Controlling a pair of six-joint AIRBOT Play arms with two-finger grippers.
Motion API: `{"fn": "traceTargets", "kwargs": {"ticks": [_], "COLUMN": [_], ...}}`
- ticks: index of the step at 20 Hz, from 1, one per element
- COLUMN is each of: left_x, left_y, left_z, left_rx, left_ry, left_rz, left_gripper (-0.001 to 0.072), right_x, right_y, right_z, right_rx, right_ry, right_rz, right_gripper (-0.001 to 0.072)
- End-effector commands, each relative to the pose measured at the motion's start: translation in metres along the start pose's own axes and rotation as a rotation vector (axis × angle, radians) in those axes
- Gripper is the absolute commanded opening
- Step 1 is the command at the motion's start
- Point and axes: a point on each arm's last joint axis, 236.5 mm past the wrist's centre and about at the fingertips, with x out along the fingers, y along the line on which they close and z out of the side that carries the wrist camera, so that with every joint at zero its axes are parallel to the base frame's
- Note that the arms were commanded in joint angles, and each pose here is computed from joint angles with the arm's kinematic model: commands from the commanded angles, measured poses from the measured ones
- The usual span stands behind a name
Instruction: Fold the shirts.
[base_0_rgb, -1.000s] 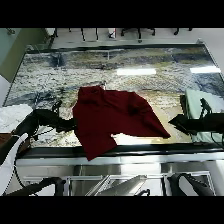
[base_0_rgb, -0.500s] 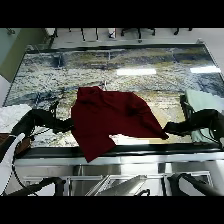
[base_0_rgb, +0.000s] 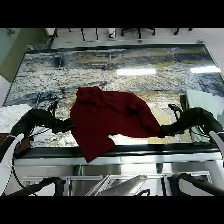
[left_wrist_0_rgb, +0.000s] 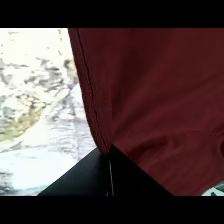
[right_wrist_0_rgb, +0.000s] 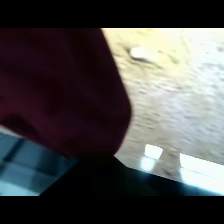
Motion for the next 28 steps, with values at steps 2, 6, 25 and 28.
{"fn": "traceTargets", "kwargs": {"ticks": [2, 6, 25, 28], "left_x": [-0.094, -0.394, -0.448, -0.305], "left_y": [-0.069, -0.196, -0.207, -0.165], "left_z": [0.026, 0.033, 0.06, 0.135], "left_rx": [0.145, 0.329, 0.378, 0.348], "left_ry": [-0.185, -0.991, -1.119, -0.831], "left_rz": [-0.103, -0.235, -0.204, -0.043], "left_gripper": [0.0016, 0.0016, 0.0016, 0.0017], "right_x": [-0.104, -0.352, -0.473, -0.346], "right_y": [0.161, 0.248, 0.221, 0.124], "right_z": [0.048, 0.062, 0.051, 0.134], "right_rx": [-0.112, -0.408, -0.426, -0.11], "right_ry": [-0.225, -0.756, -1.278, -1.138], "right_rz": [0.661, 0.806, 0.334, 0.302], "right_gripper": [0.0021, 0.0021, 0.0022, 0.0022]}}
